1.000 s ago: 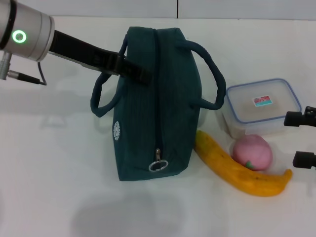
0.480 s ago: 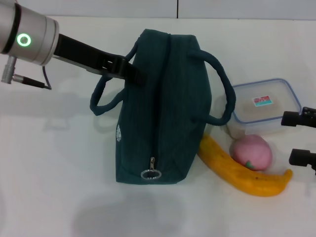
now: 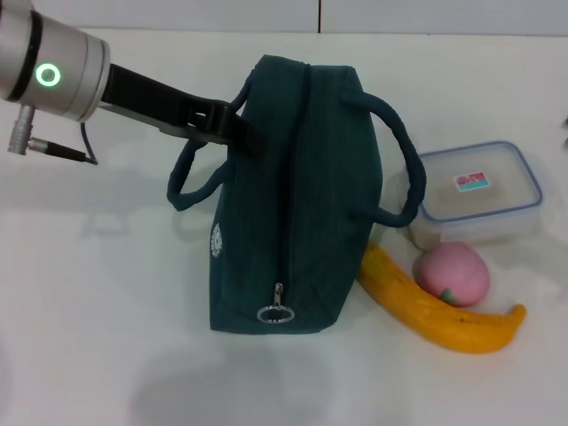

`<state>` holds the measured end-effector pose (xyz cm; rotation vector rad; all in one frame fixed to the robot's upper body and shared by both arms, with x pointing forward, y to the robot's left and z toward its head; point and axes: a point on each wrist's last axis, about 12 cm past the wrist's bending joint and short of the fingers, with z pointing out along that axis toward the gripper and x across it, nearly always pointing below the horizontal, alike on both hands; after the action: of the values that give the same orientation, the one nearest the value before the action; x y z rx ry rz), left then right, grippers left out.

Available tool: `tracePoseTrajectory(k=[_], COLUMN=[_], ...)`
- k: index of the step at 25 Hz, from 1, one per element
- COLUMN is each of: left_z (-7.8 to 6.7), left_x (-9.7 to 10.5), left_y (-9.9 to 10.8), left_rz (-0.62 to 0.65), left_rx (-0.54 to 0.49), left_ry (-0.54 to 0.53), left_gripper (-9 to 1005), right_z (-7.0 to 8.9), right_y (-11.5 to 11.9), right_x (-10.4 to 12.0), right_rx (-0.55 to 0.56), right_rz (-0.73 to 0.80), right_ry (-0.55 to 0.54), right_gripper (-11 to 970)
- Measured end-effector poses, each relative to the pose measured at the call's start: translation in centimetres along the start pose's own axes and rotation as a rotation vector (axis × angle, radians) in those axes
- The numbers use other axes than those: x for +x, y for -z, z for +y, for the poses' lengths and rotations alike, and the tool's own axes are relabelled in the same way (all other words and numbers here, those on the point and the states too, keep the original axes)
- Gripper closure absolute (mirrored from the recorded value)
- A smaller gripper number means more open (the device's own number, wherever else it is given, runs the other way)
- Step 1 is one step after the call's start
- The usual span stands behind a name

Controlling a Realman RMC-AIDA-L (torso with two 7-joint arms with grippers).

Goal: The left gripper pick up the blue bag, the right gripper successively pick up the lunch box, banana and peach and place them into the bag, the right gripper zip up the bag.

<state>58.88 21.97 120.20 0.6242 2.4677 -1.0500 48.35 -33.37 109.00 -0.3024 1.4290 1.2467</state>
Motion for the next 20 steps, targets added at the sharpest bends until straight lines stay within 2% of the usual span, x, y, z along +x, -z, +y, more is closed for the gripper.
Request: tracePoseTrajectory(k=[3,7,13,20], left_z=[0.0,0.0,0.2,0.3], left_x=[0.1,0.2,0.3,0.6], left_y=[0.0,-0.1,-0.1,-0.2], left_rz=[-0.002,-0.003,-0.004,-0.005], left_rx=[0.006,0.008,0.008,0.018], left_ry=[0.003,-0.001,-0.008,-0.014], left_gripper=[962,962,962,962], right_z=[-0.6,-1.3,-2.7,-3.8], right_y=[1.1,2.0,1.2,0.4], right_x=[1.2,3.2,6.4,7.5], right_rx=[0.153,0.317,0.495,0.593], right_rz=[-0.193,-0.305,-0.288,-0.227], right_ry=[-0.12,-0.281,-0.461,-0.508], right_gripper=[108,109,109,110])
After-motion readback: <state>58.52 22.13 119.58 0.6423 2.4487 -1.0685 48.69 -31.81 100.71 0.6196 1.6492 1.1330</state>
